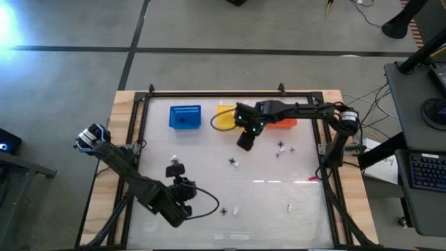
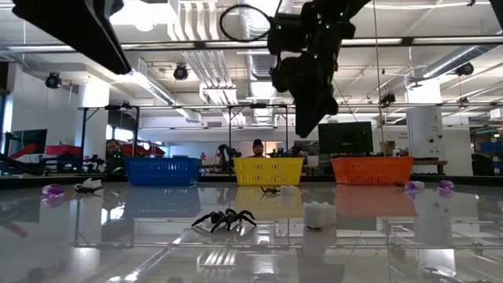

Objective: Sort Halloween decoration
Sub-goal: Put the purple witch hat toy into the orange basket

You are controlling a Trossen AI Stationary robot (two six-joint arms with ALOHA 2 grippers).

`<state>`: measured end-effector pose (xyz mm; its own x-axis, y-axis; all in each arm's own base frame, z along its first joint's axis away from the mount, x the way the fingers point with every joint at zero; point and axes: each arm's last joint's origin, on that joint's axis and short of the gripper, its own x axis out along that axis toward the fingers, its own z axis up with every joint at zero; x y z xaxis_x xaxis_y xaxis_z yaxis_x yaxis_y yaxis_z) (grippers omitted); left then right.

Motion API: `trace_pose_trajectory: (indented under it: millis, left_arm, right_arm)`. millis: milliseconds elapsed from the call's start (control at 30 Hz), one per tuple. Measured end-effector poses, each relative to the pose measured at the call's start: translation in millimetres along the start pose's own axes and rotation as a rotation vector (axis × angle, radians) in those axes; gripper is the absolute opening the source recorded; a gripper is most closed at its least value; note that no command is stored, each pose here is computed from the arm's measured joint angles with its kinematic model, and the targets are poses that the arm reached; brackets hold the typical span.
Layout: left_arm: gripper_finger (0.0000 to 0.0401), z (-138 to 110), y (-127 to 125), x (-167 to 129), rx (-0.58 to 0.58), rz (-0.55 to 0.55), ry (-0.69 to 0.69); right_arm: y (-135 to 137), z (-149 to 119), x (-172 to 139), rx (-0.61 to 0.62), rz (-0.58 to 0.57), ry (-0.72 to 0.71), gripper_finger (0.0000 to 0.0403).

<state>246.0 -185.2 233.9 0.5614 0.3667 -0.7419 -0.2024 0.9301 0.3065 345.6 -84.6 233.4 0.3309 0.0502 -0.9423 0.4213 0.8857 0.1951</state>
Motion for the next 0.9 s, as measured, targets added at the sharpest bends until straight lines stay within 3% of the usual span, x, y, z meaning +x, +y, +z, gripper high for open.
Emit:
trace_pose_trajectory:
  millis: [267,433,667,900]
  left_arm:
    - [0.0048,4.1,-8.5,8.8,-0.125,0.026,-0.196]
    - [0.0048,12.0,-9.3,6.6,-0.197,0.098,-0.324]
    - [0.0048,15.9,-7.5,4.9,-0.274,0.138,-0.377]
    - [0.0048,20.9,-8.0,1.4,-0.328,0.12,-0.391]
  right_arm:
    - [42.5,-17.0,-2.0,-0.135,-0.06,-0.004,0.01]
    - [65.7,-31.6,1.9,-0.211,-0.057,0.013,0.0097]
    - [84.4,-51.0,11.6,-0.292,-0.132,0.027,0.0087]
    - [95.8,-65.8,18.3,-0.353,-0.129,0.061,0.0082]
